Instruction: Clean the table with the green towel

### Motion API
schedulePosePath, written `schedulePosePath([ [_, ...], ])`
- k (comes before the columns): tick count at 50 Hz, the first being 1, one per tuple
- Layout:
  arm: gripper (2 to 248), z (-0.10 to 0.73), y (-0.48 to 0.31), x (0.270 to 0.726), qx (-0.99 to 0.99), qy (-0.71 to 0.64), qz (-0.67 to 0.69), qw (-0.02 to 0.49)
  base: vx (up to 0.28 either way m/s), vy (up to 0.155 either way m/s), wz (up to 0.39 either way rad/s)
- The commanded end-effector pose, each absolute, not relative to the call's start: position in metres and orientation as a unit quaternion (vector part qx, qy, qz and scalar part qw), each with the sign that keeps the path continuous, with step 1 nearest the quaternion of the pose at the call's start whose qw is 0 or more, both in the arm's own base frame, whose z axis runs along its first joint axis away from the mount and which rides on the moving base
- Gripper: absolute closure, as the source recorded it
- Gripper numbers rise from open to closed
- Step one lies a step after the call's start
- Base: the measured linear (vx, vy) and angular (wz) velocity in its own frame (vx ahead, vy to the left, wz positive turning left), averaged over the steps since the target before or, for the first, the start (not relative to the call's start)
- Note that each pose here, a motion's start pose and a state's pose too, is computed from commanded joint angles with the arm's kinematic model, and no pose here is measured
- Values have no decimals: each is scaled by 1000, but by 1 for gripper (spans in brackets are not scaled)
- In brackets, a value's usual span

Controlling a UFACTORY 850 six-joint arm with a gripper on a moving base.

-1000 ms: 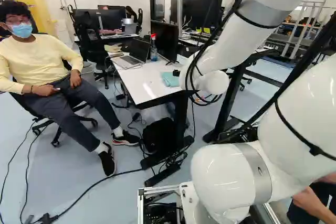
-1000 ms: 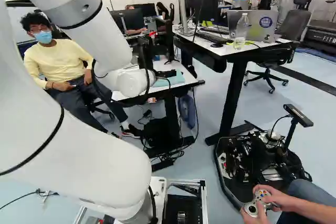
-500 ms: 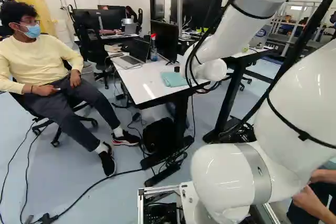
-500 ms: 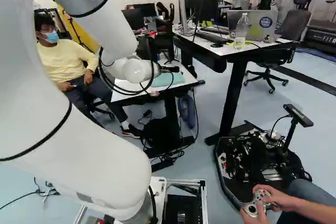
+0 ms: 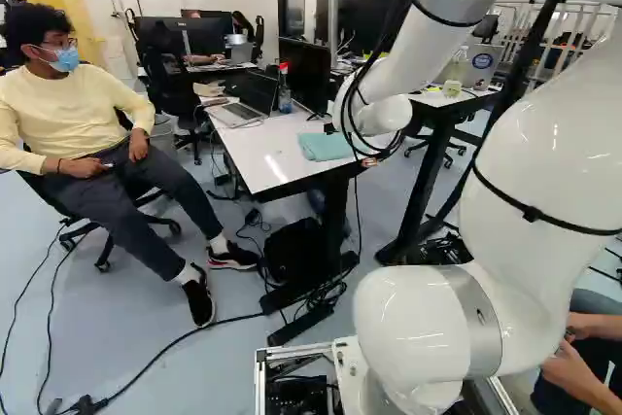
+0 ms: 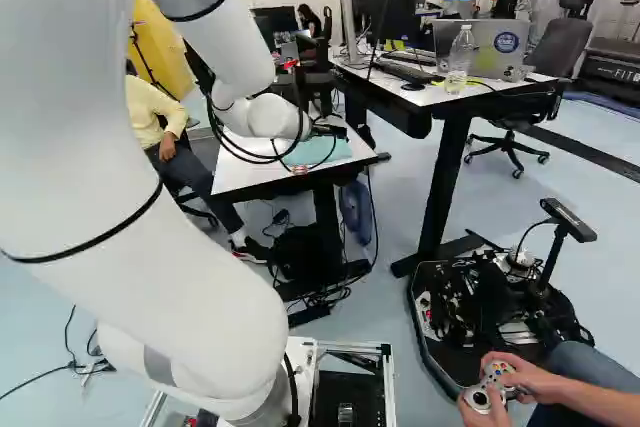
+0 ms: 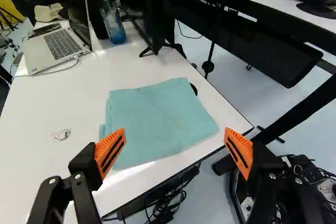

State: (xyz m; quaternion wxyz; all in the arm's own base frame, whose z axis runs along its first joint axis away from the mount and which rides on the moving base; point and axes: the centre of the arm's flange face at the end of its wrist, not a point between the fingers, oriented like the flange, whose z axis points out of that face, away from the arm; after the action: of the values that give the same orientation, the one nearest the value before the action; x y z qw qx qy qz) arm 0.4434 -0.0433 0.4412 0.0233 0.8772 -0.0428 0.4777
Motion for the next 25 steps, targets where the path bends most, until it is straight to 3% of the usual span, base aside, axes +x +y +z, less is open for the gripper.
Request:
schedulePosePath([
  [25,3,435,-46,490,895,-42,444,21,0,0,0],
])
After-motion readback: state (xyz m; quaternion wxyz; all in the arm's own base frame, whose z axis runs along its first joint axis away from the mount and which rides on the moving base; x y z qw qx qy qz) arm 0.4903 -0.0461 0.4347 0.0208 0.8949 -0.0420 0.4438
